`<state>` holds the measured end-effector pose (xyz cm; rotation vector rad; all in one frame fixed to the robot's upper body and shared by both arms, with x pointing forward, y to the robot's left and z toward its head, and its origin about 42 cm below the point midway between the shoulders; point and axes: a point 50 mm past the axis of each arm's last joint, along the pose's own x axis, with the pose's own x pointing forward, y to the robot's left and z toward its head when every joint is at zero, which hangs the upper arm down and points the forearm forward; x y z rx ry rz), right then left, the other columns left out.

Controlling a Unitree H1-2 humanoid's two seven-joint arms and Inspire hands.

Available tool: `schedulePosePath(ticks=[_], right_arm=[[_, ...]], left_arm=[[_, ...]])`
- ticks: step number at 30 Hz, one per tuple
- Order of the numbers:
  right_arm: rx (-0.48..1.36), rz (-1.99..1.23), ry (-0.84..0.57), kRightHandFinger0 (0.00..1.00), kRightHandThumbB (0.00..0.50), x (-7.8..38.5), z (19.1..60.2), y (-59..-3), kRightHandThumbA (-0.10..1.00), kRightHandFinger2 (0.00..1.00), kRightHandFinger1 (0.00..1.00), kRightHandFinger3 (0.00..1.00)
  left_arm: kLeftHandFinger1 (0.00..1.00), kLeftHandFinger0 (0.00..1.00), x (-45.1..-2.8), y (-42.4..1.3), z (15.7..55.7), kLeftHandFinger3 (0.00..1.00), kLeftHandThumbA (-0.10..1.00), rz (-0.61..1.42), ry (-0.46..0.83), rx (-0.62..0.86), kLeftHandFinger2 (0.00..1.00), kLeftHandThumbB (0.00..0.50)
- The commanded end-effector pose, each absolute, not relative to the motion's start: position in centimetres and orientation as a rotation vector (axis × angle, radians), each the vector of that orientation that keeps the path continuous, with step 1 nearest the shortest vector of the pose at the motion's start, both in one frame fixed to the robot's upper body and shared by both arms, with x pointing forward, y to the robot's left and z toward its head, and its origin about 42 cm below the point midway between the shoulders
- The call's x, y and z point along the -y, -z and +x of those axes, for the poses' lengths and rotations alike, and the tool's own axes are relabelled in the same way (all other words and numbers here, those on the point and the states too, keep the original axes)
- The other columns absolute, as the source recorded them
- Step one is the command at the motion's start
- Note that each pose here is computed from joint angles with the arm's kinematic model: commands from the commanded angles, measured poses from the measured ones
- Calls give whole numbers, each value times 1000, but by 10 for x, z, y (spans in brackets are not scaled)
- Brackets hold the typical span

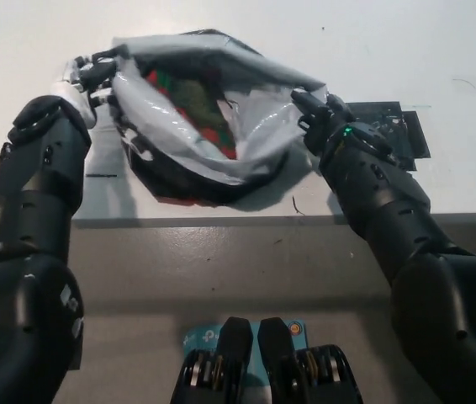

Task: The robot uses its right hand to pick up a bag of coffee beans and puts it in the black plastic bag, then the robot grabs the top of the bag and lifts it.

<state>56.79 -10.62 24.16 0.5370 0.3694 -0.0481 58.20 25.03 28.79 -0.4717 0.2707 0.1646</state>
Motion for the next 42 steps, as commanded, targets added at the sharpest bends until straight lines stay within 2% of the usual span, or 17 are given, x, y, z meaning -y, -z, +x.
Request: schedulePosePath(ticks=[1, 3, 4, 7, 8, 10, 12, 14, 16, 17, 18, 22, 25, 28, 35, 37, 42], right_arm=[[-271, 550, 28, 0, 124, 114, 583, -287, -100, 739, 201, 733], [-277, 548, 28, 0, 129, 113, 582, -286, -100, 744, 207, 804], [-278, 547, 28, 0, 127, 113, 582, -286, -100, 745, 206, 771], [-278, 549, 33, 0, 124, 115, 583, -287, -100, 753, 210, 752], [-280, 551, 36, 0, 125, 117, 583, -287, -100, 748, 202, 901], [-277, 539, 34, 0, 125, 120, 584, -288, -100, 742, 200, 872], [-277, 537, 34, 0, 130, 122, 584, -289, -100, 734, 193, 997], [-274, 529, 33, 0, 125, 123, 584, -288, -100, 726, 185, 1000], [-274, 537, 30, 0, 123, 124, 584, -287, -100, 716, 174, 728], [-273, 542, 30, 0, 123, 124, 584, -286, -100, 716, 174, 728], [-273, 543, 37, 0, 129, 124, 584, -285, -100, 740, 183, 688], [-275, 544, 43, 0, 124, 124, 583, -284, -100, 745, 193, 672], [-273, 551, 34, 0, 111, 127, 584, -284, -100, 763, 206, 1000], [-266, 567, 15, 0, 112, 129, 585, -287, -100, 743, 192, 1000], [-136, 907, -219, 0, 57, 117, 594, -392, -100, 646, 77, 1000], [-41, 1007, -324, 0, 96, 110, 587, -457, -100, 669, 98, 1000], [87, 1114, -479, 0, 92, 104, 563, -542, -100, 723, 130, 1000]], left_arm=[[2, 0, -183, -385, 594, 824, -100, -804, 75, -231, 280, 338], [0, 0, -179, -384, 593, 830, -100, -805, 91, -221, 264, 324], [0, 0, -177, -385, 592, 901, -100, -835, 88, -219, 278, 321], [0, 0, -174, -390, 591, 924, -100, -872, 100, -211, 270, 305], [4, 0, -173, -398, 589, 979, -100, -927, 118, -193, 334, 265], [15, 0, -172, -409, 586, 1000, -100, -988, 141, -160, 374, 257], [1, 0, -170, -421, 581, 1000, -100, -1032, 168, -124, 357, 240], [0, 0, -169, -430, 576, 1000, -100, -1045, 196, -94, 345, 213], [0, 0, -167, -446, 568, 1000, -100, -1050, 230, -57, 295, 165], [0, 0, -166, -450, 566, 1000, -100, -1049, 242, -47, 295, 165], [0, 0, -166, -463, 558, 1000, -100, -1090, 294, -14, 293, 96], [0, 0, -167, -480, 545, 1000, -100, -1151, 351, 19, 232, 60], [0, 0, -172, -510, 525, 1000, -100, -1150, 412, 86, 189, 52], [0, 0, -176, -523, 518, 1000, -100, -1143, 425, 113, 208, 77], [0, 0, -184, -526, 515, 1000, -100, -1149, 414, 103, 205, 62], [0, 0, -185, -525, 515, 1000, -100, -1154, 405, 96, 199, 58], [0, 0, -182, -521, 517, 1000, -100, -1144, 412, 88, 194, 51]])
